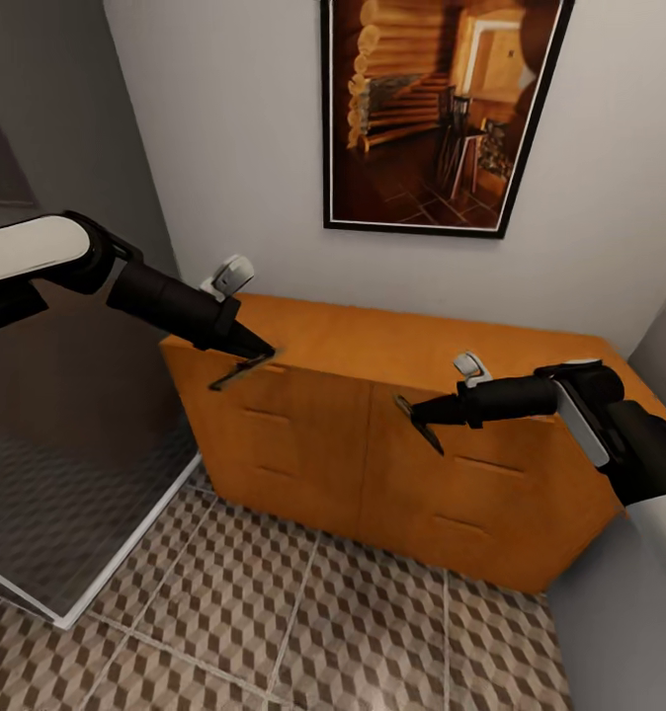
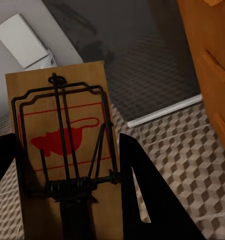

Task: Take the four mousetraps from the cabinet in the bathroom and place them on the bathroom floor. Make sure all four end up on the same floor surface, and ensure that at least two of them are either under or directly next to the same bathroom sink.

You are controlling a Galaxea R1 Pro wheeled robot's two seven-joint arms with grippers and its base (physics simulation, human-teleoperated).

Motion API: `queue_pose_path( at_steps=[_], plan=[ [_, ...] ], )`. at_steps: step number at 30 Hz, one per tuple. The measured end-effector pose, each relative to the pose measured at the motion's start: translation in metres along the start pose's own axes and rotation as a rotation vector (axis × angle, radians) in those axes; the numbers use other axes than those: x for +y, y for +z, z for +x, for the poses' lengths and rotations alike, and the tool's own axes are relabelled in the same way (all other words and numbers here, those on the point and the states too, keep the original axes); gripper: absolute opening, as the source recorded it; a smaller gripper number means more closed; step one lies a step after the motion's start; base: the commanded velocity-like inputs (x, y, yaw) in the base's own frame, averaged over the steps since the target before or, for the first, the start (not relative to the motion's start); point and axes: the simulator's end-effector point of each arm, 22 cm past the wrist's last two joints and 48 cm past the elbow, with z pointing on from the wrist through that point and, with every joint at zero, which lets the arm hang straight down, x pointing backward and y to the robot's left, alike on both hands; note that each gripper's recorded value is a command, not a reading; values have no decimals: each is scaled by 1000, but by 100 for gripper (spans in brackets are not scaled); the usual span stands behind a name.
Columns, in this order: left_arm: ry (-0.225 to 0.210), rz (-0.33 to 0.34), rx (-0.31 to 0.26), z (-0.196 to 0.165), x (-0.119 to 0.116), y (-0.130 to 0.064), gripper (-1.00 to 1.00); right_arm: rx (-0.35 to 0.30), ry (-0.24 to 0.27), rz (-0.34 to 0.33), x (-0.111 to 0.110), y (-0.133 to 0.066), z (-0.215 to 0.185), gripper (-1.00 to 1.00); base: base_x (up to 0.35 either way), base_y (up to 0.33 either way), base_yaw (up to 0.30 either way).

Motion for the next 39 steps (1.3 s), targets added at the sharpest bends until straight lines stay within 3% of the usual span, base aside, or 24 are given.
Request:
queue_pose_path(
  at_steps=[8,17,34,39],
  plan=[
    [-12,-20,-2,5,6,-10,-100,1,2,-2,4,1,3,-100,-279,0,-194],
    [-23,-39,16,14,13,-15,-100,2,-1,1,7,5,3,-100,-51,6,-85],
    [-32,-46,14,15,18,-17,-100,-1,5,13,4,17,6,-100,-125,258,-1],
    [-81,-107,110,53,49,0,-100,9,32,15,0,22,25,-100,-134,247,94]
  ],
)
